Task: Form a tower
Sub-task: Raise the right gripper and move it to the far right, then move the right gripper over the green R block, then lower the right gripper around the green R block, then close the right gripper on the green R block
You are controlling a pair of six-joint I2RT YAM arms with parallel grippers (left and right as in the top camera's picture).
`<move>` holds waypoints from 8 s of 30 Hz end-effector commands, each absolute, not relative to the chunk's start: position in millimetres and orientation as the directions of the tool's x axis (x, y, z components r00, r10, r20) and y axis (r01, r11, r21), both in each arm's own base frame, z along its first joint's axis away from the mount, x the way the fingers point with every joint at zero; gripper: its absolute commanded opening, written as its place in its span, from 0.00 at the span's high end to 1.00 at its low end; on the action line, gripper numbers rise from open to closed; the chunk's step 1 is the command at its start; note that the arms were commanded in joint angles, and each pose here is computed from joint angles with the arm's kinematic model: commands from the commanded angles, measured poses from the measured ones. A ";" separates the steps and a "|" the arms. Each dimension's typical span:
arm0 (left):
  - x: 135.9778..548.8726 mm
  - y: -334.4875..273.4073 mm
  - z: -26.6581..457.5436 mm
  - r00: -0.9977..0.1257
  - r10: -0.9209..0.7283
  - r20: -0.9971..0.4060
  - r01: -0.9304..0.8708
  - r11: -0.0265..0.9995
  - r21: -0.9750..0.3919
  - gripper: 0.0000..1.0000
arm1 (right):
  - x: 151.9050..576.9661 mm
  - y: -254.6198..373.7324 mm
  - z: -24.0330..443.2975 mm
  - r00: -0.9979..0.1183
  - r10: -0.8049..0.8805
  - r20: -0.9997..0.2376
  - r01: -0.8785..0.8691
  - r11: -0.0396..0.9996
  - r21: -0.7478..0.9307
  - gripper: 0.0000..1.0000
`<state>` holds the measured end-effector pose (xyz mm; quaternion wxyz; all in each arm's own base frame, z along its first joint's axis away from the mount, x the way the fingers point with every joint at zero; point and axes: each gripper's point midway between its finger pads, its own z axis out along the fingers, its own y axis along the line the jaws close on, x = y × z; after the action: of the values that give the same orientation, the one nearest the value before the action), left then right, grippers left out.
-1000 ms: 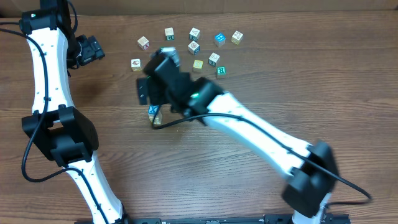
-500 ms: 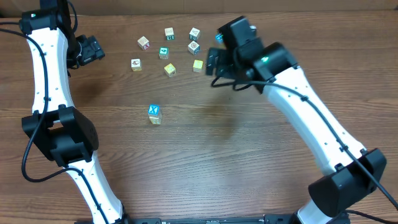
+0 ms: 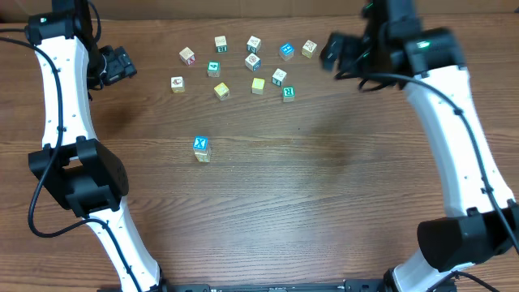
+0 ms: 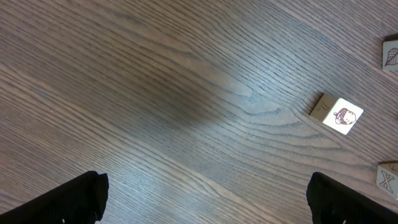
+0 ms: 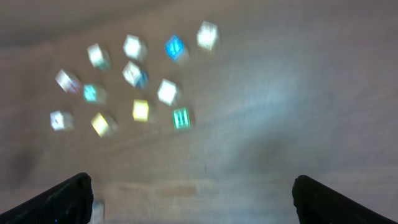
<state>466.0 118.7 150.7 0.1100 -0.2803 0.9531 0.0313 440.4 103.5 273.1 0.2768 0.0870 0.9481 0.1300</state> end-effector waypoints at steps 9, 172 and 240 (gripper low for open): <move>468.8 115.1 157.1 -0.814 -0.528 -0.245 -0.542 0.840 -0.009 0.00 | 476.0 97.3 291.1 -0.757 0.129 -0.641 -0.006 0.979 0.205 0.00; 468.8 115.1 157.1 -0.814 -0.528 -0.245 -0.542 0.840 -0.009 0.00 | 497.8 203.7 35.4 -0.946 -0.169 -0.276 -0.221 0.961 0.169 0.38; 468.8 115.1 157.1 -0.813 -0.528 -0.245 -0.542 0.840 -0.009 0.00 | 514.1 216.6 29.9 -0.861 -0.322 -0.393 -0.328 0.943 -0.053 0.50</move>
<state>466.1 118.6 150.7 0.1101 -0.2803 0.9531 0.0311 500.9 223.0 20.1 0.1840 -0.1746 0.9671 0.0171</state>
